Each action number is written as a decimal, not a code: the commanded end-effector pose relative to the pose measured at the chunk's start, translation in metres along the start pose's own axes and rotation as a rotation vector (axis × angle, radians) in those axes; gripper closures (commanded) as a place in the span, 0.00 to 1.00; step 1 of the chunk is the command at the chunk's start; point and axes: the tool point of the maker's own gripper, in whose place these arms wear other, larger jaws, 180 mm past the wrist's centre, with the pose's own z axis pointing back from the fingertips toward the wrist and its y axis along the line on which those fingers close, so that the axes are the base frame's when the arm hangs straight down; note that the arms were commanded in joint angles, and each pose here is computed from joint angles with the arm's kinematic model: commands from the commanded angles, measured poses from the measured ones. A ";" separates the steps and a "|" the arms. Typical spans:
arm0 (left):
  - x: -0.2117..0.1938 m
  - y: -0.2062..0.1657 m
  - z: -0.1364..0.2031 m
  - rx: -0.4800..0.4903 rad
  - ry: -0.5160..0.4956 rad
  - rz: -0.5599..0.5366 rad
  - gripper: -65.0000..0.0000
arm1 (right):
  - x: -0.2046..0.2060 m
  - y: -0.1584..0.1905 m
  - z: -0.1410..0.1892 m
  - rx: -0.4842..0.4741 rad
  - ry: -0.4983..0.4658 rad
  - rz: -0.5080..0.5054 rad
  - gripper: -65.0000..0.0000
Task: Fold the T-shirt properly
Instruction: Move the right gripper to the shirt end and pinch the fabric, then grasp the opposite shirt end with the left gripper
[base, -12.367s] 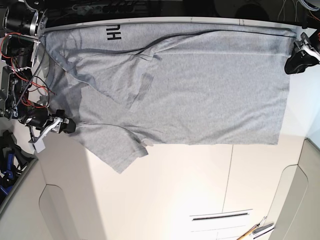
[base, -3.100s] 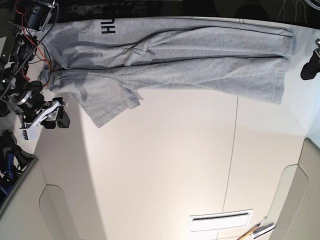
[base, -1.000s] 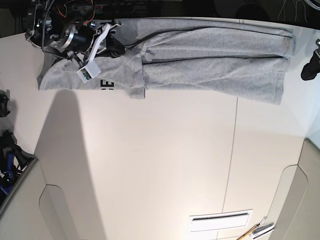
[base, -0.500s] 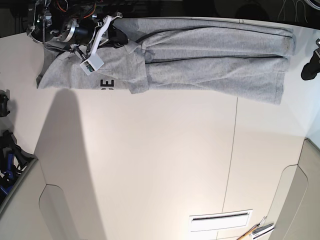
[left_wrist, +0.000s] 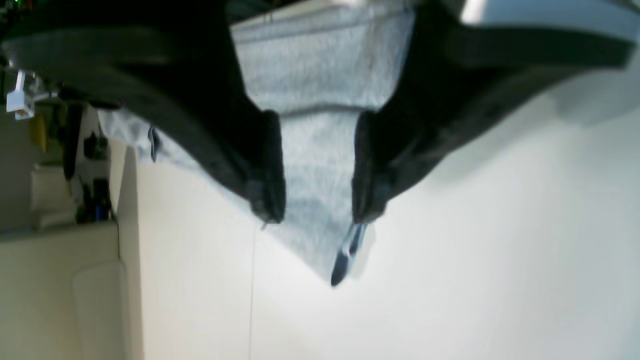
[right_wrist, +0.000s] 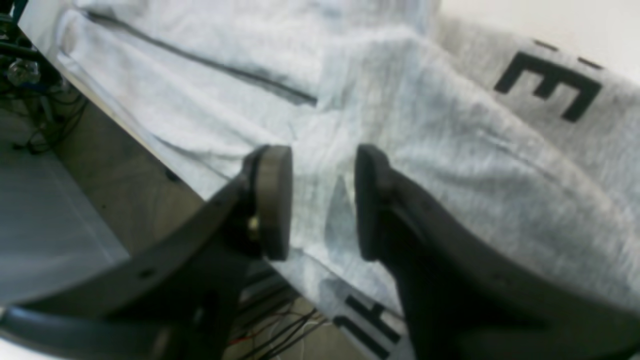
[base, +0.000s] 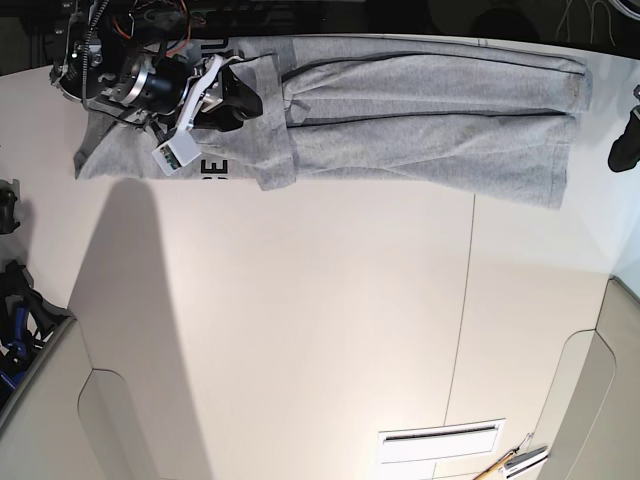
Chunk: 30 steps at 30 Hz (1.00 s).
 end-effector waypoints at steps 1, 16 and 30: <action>0.020 -0.002 0.005 0.015 -0.041 -0.054 0.54 | 0.012 0.004 0.003 0.011 -0.045 0.018 0.67; -0.020 0.029 -0.007 0.160 -0.018 -0.042 0.51 | 0.038 0.022 0.002 0.105 -0.142 0.004 0.59; -0.055 0.073 -0.005 0.257 -0.029 0.090 0.51 | 0.079 0.012 0.003 0.068 -0.216 0.083 0.59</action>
